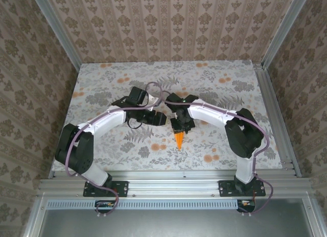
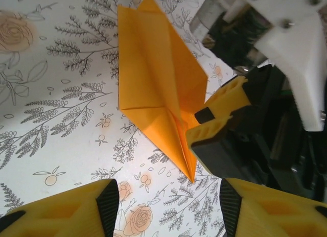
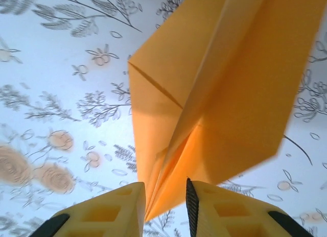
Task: Fold a paper plane with a square sheet of paper (pick it up from the middle)
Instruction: Turn over a paper plane at the center of the table, then reset both arms
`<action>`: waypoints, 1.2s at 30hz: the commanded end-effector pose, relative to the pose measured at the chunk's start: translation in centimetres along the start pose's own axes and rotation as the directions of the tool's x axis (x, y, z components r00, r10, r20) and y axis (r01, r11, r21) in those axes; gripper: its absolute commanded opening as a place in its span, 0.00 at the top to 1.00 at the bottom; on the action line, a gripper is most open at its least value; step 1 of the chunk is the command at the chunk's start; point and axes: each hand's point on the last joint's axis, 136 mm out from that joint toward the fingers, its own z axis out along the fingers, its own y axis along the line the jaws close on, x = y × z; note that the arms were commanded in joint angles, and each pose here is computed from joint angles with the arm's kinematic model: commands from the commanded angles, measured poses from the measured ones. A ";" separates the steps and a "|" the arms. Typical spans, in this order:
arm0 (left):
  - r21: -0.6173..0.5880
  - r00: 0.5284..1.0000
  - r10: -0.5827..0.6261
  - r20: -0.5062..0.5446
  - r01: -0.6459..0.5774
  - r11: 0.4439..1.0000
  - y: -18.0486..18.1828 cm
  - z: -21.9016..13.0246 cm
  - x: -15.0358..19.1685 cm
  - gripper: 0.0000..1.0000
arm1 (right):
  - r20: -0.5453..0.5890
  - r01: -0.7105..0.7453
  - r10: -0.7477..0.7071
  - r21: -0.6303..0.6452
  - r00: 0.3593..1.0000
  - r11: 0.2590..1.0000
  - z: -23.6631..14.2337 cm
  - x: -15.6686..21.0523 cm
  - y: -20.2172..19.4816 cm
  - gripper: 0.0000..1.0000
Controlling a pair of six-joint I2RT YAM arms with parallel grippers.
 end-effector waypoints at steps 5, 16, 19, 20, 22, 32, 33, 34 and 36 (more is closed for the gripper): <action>-0.108 0.988 0.133 0.075 -0.125 0.986 -0.6 -3.6 -1.9 0.26 | 0.081 0.070 -0.066 -0.044 0.995 0.997 -5.4 0.0 -0.3 0.64; -0.453 0.945 0.281 0.166 -0.180 0.873 4.5 -7.5 -4.4 0.00 | 0.423 0.042 0.052 -0.211 0.905 0.977 -10.1 -1.4 -4.0 0.45; -0.563 0.933 0.286 0.218 -0.119 0.818 7.5 -9.1 -5.1 0.00 | 0.547 -0.002 0.105 -0.185 0.831 0.983 -11.1 -1.9 -7.3 0.34; -0.609 0.926 0.278 0.254 -0.070 0.790 9.3 -10.3 -5.5 0.00 | 0.589 -0.017 0.119 -0.175 0.799 0.984 -11.4 -1.9 -8.5 0.28; -0.691 0.909 0.290 0.301 -0.002 0.723 11.8 -11.8 -5.4 0.00 | 0.671 -0.058 0.133 -0.133 0.729 0.989 -11.8 -1.9 -10.8 0.15; -0.777 0.859 0.236 0.454 0.253 0.576 20.4 -16.7 -2.5 0.00 | 0.766 -0.233 0.126 0.031 0.630 0.972 -9.2 -1.3 -19.6 0.00; -0.774 0.854 0.229 0.466 0.269 0.573 21.0 -17.0 -2.4 0.00 | 0.771 -0.252 0.130 0.041 0.624 0.967 -8.9 -1.4 -20.3 0.00; -0.771 0.852 0.223 0.473 0.278 0.573 21.4 -17.3 -2.5 0.00 | 0.773 -0.277 0.152 0.033 0.616 0.960 -9.0 -1.5 -21.0 0.00; -0.766 0.833 0.249 0.494 0.282 0.578 21.7 -17.8 -2.8 0.00 | 0.785 -0.303 0.158 0.040 0.599 0.952 -9.2 -1.9 -22.2 0.00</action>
